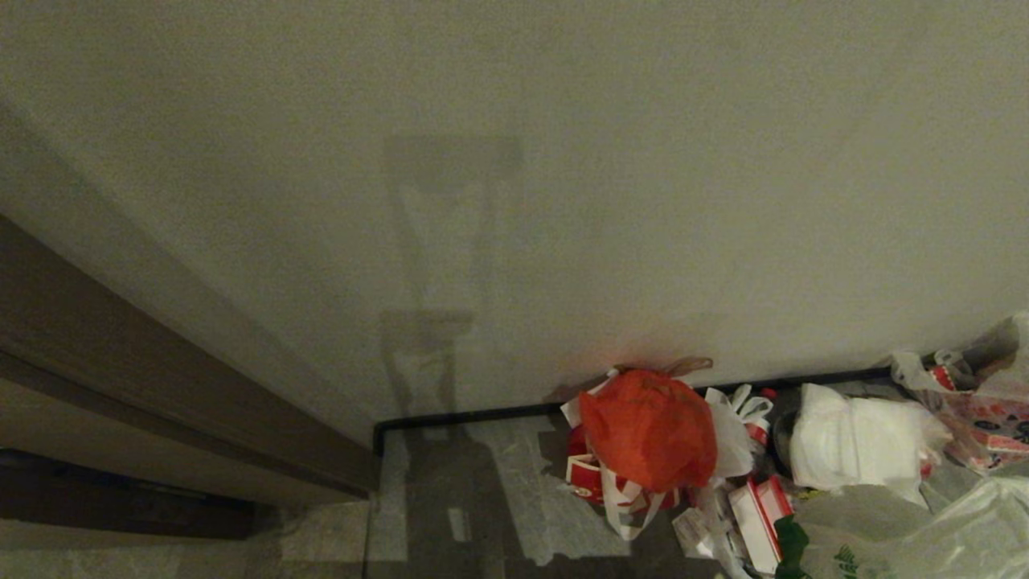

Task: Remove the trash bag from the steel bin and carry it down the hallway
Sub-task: Put the trash bag at the door

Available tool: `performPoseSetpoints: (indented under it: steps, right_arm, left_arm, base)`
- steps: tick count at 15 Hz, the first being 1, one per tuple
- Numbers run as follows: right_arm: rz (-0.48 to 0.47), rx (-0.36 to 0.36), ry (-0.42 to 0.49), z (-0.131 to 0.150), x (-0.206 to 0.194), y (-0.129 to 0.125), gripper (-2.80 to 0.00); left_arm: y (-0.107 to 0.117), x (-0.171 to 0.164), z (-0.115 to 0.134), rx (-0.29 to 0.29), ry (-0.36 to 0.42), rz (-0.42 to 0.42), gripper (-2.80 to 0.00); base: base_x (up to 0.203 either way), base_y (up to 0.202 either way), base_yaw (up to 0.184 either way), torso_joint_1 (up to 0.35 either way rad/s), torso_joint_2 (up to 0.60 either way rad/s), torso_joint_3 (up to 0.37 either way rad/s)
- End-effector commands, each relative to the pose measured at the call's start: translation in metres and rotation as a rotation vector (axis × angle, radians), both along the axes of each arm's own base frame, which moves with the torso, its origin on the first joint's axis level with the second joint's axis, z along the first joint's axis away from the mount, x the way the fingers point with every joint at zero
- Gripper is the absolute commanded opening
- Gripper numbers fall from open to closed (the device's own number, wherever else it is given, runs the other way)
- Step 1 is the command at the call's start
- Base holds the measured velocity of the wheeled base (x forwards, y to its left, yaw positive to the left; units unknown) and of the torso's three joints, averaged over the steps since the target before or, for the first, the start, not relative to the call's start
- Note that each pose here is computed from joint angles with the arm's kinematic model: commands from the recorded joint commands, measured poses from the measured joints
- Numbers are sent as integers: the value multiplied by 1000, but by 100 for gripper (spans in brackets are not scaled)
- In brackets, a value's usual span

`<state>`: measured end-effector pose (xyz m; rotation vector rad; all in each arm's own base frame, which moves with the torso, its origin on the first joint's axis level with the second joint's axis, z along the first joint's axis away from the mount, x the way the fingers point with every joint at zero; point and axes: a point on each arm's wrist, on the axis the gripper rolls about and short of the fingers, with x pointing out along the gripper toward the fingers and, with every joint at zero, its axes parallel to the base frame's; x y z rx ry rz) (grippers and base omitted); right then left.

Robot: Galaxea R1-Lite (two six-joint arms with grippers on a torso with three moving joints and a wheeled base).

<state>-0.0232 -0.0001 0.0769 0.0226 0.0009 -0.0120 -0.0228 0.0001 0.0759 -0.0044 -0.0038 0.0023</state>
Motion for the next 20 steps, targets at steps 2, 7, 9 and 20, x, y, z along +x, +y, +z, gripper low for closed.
performPoseSetpoints:
  steps: [2,7,9,20]
  right_arm:
    - [3,5,-27,22,-7,0,-280]
    - [126,19,157,121,-33,3,-280]
    - [270,50,338,128,-20,5,-280]
    - [392,121,754,113,79,10,-280]
  left_arm:
    - [0,0,0,0,1,0,-280]
    - [0,0,0,0,1,-1,-280]
    - [0,0,0,0,1,1,-280]
    - [0,0,0,0,1,0,-280]
  base:
    - [0,0,0,0,0,0]
    - [0,0,0,0,0,0]
    - [0,0,0,0,0,0]
    - [0,0,0,0,0,0]
